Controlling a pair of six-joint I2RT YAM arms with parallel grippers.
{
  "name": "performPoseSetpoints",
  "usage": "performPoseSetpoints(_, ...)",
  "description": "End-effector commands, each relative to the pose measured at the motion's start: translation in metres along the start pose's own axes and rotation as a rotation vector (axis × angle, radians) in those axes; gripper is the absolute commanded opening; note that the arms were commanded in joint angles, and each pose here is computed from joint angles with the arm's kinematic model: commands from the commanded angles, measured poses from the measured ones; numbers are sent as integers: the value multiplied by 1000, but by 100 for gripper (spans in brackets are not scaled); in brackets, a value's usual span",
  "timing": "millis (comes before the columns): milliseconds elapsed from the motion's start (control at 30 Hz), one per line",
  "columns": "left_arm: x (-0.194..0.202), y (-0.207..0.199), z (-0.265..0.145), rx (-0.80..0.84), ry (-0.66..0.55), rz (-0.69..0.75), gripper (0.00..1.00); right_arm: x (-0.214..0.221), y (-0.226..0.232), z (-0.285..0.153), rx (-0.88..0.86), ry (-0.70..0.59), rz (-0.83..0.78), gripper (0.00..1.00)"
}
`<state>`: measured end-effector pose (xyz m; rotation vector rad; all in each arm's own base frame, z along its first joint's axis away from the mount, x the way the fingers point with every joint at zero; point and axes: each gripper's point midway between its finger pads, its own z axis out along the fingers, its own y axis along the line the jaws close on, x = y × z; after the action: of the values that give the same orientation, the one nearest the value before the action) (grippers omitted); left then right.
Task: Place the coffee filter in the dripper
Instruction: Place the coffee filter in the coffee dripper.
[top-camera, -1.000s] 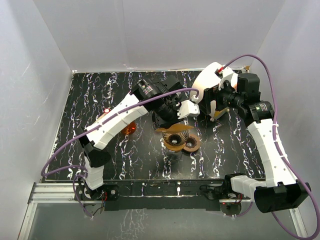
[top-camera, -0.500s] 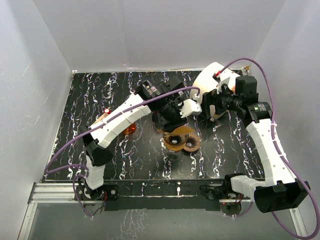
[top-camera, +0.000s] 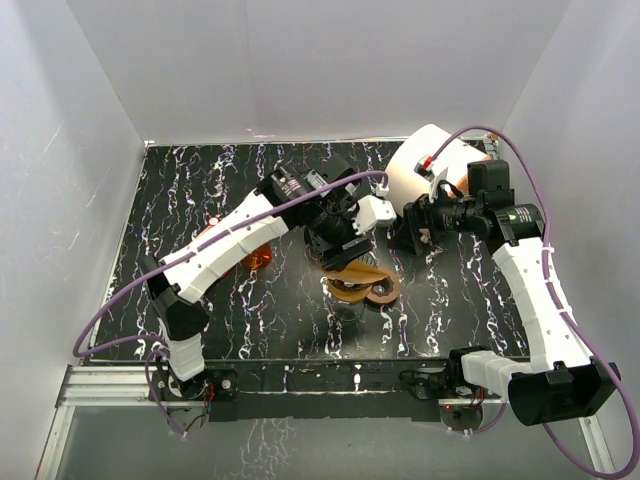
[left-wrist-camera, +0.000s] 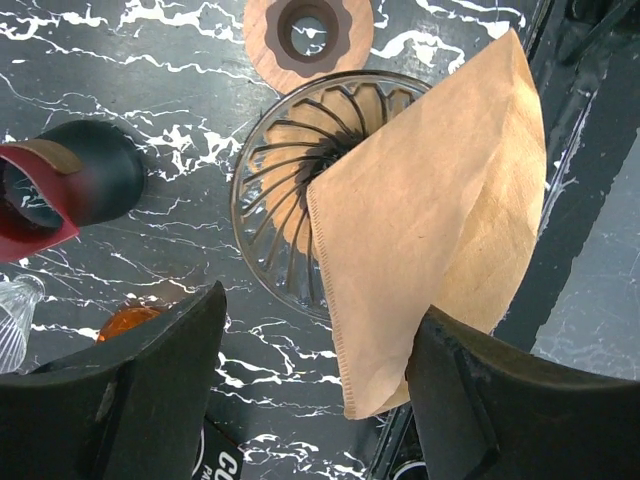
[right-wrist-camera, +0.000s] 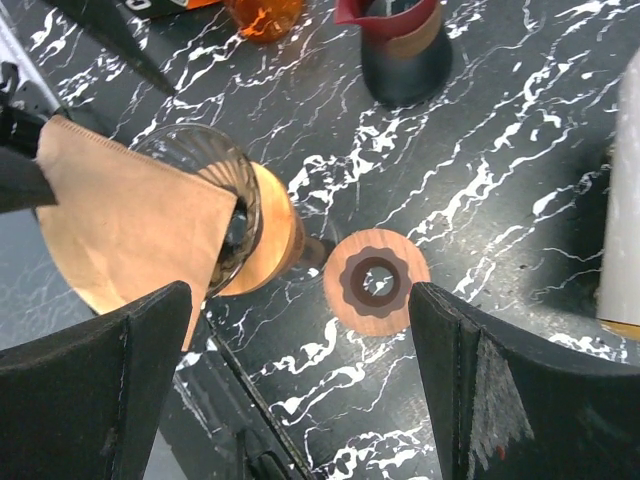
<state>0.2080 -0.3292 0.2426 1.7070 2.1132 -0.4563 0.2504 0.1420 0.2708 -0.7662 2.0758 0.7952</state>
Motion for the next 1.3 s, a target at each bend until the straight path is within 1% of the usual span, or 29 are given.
performPoseSetpoints(0,-5,1,-22,-7,-74,-43,68,-8,26,-11,-106,-50,-69,89)
performPoseSetpoints(233,1,5,-18,22,-78,-104,71,3,50,-12,-232,-82,-123,89)
performPoseSetpoints(367,1,6,-19,56,-95,-134,72,7,59,-13,-272,-112,-160,89)
performPoseSetpoints(667,2,-2,-20,100,-100,-125,74,11,47,2,-213,-73,-119,86)
performPoseSetpoints(1067,10,-2,-16,121,-90,-145,75,19,47,21,-208,1,-106,83)
performPoseSetpoints(1267,13,-2,-17,143,-100,-160,76,23,41,28,-170,12,-104,78)
